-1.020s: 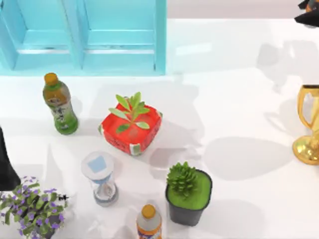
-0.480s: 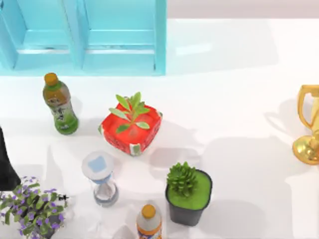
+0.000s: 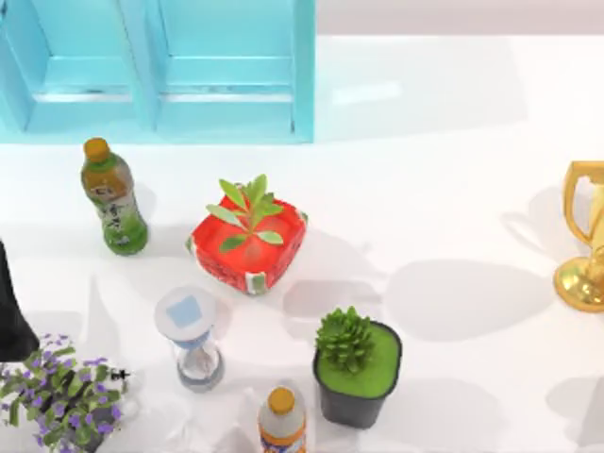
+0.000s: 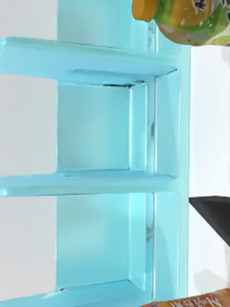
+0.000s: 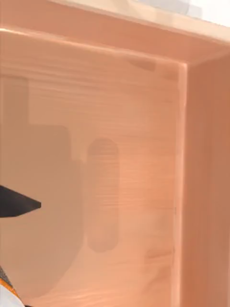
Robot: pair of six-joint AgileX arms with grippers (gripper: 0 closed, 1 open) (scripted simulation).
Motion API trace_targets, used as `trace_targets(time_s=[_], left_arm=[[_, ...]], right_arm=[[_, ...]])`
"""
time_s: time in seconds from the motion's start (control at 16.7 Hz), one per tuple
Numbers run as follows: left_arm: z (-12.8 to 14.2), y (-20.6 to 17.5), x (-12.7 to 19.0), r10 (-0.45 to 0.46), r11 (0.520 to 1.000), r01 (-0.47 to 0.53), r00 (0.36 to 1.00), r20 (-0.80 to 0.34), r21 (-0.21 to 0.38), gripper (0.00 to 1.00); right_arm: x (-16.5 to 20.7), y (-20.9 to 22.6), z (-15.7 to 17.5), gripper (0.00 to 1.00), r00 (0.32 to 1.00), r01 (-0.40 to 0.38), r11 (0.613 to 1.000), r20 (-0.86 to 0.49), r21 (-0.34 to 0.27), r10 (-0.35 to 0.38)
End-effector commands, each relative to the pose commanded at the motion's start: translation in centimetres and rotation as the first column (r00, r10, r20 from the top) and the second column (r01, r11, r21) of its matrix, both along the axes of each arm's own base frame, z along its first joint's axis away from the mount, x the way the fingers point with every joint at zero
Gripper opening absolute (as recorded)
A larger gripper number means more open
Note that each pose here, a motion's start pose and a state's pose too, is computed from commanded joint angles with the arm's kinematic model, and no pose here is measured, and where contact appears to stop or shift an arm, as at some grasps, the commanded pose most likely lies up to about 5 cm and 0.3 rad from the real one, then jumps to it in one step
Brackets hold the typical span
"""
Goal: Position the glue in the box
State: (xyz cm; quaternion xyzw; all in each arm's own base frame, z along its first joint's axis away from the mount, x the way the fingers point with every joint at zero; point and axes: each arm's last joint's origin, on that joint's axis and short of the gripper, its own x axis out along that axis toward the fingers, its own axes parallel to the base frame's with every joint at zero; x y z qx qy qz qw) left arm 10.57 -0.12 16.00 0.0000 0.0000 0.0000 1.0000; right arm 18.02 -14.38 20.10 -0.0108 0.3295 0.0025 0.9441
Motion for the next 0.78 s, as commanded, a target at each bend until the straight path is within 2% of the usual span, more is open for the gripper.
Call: trace_targets(time_s=[0.12,0.48,0.78], left_arm=[[0.0,0.0,0.0,0.0,1.0,0.0,1.0,0.0,0.0,1.0],[0.0,0.0,0.0,0.0,1.0,0.0,1.0,0.0,0.0,1.0],[0.0,0.0,0.0,0.0,1.0,0.0,1.0,0.0,0.0,1.0]], right_arm=[[-0.4,0.0,-0.5,0.0,1.0,0.02,1.0,-0.001,0.001,-0.02],[-0.2,-0.1,-0.9,0.0,1.0,0.019,1.0,-0.01,0.008,-0.018],[2.3,-0.6,-2.6,0.0,1.0,0.023,0.999,0.018,-0.035,-0.022]])
